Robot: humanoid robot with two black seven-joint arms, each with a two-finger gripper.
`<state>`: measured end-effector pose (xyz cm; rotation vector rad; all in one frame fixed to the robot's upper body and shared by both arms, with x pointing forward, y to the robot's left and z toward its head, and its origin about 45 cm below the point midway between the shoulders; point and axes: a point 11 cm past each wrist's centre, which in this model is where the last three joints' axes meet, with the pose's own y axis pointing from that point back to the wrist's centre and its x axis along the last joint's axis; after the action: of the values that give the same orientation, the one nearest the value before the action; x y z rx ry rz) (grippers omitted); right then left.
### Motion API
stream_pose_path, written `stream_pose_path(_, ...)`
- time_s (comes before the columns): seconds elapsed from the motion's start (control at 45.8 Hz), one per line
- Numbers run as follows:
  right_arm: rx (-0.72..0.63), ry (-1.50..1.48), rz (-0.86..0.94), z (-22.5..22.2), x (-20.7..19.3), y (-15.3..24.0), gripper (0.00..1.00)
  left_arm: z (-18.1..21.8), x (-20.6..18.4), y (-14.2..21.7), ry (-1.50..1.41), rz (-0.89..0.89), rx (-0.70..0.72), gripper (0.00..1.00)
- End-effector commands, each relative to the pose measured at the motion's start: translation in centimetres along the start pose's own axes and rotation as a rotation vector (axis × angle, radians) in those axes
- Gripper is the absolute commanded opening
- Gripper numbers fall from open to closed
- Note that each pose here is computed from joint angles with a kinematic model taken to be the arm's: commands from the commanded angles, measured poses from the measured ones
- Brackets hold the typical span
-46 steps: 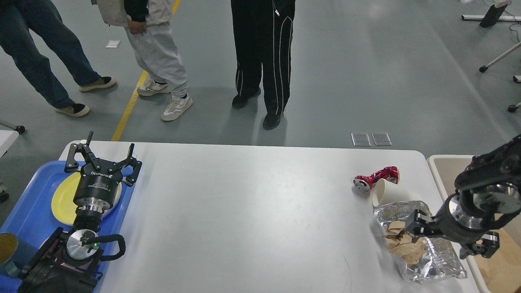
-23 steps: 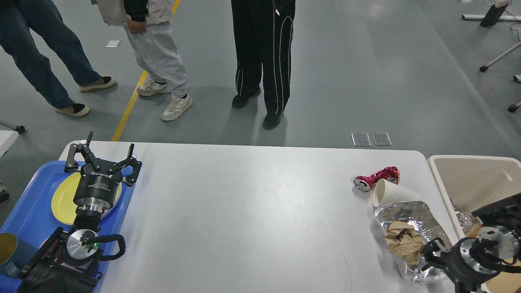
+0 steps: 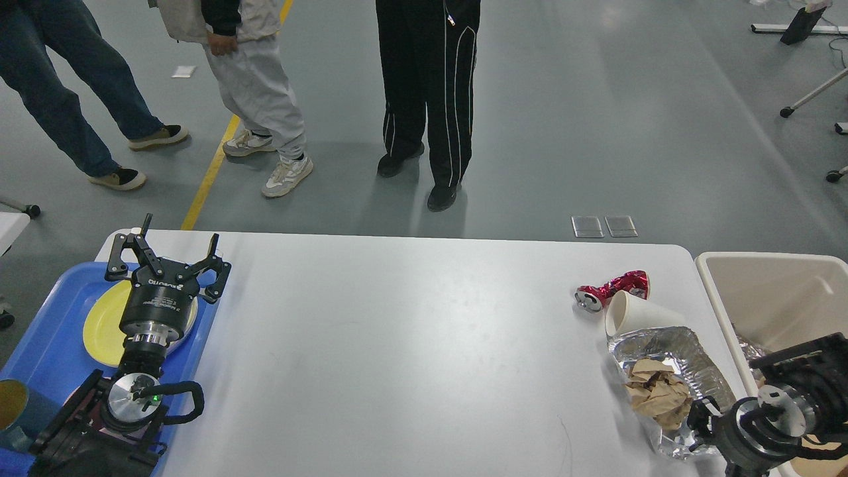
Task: Tidy desktop
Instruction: 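Lower the right gripper and grasp the crumpled foil edge, then lift the foil with scraps and drop it into the bin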
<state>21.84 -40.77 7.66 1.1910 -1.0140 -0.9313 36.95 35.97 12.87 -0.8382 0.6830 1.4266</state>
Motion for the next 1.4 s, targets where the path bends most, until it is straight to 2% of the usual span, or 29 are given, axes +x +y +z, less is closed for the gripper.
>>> stream_pose_path(0.0,0.026,-0.063,0.011,-0.7,0.5,-0.5,0.0,0.0,0.0,0.0,0.0,0.0,0.0,0.97)
stream_pose_path(0.502,0.04,-0.098,-0.009,-1.0,0.4,-0.6,0.0,0.1,0.0,0.0,-0.001,0.0,0.0,0.97)
stream_pose_path(0.655,0.026,-0.117,-0.062,-0.1,0.4,0.5,0.0,0.0,0.0,0.0,0.0,0.0,0.0,0.97)
stream_pose_path(0.83,0.057,-0.157,-0.11,0.4,0.8,4.2,0.0,0.0,0.0,0.0,0.0,0.0,0.0,0.97)
stream_pose_path(1.026,0.074,-0.146,-0.038,0.7,3.4,8.9,0.0,0.0,0.0,0.0,0.0,0.0,0.0,0.97)
stream_pose_path(1.376,0.142,-0.05,-0.045,1.1,6.4,19.6,0.0,0.0,0.0,0.0,0.0,0.0,0.0,0.97)
